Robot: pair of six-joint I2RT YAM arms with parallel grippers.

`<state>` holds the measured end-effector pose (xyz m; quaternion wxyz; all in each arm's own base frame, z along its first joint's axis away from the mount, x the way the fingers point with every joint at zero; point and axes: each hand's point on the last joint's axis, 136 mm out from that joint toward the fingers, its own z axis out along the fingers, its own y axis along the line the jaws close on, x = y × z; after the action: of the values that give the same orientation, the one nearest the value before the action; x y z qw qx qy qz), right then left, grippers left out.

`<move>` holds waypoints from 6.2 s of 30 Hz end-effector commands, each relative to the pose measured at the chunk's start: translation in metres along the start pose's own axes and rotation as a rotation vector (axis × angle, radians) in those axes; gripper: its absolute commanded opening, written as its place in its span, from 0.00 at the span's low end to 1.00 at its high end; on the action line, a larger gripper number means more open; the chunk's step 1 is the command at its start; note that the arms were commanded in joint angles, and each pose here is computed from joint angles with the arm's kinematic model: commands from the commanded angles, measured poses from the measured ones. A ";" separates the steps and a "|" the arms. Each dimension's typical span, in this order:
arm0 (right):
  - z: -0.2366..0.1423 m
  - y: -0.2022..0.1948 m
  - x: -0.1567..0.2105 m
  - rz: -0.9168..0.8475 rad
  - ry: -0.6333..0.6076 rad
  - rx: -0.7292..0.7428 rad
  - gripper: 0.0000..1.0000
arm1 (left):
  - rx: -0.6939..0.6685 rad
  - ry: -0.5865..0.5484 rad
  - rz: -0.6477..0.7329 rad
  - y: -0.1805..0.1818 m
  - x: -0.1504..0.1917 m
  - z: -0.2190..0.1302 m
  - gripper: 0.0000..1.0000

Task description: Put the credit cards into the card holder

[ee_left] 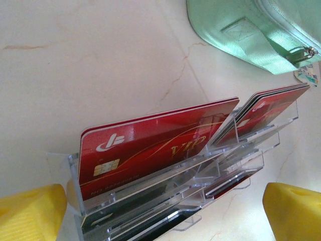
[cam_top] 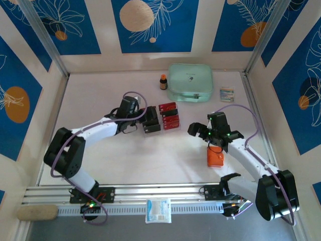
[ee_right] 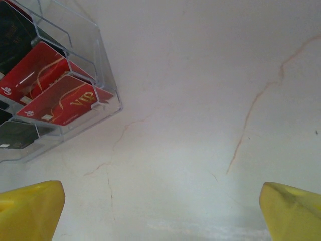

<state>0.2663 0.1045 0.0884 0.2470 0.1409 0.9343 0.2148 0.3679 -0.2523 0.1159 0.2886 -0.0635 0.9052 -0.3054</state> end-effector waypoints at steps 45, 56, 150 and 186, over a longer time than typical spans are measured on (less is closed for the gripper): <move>-0.029 -0.098 0.059 0.591 0.310 0.309 0.99 | 0.083 0.001 0.152 -0.027 -0.013 -0.089 1.00; -0.019 -0.013 0.056 0.412 0.339 0.061 0.99 | 0.071 0.015 0.158 -0.021 -0.008 -0.086 1.00; -0.015 -0.077 0.097 0.577 0.283 0.192 0.41 | 0.157 0.067 0.165 -0.045 0.004 -0.066 1.00; -0.078 0.224 0.073 -0.208 0.437 -0.635 0.00 | 0.346 0.034 -0.105 -0.021 0.012 -0.097 0.99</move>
<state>0.1991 0.2711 0.1938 0.0807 -0.0200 0.8953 0.4376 0.3011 -0.2176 0.1687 0.2608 -0.0493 0.8689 -0.4179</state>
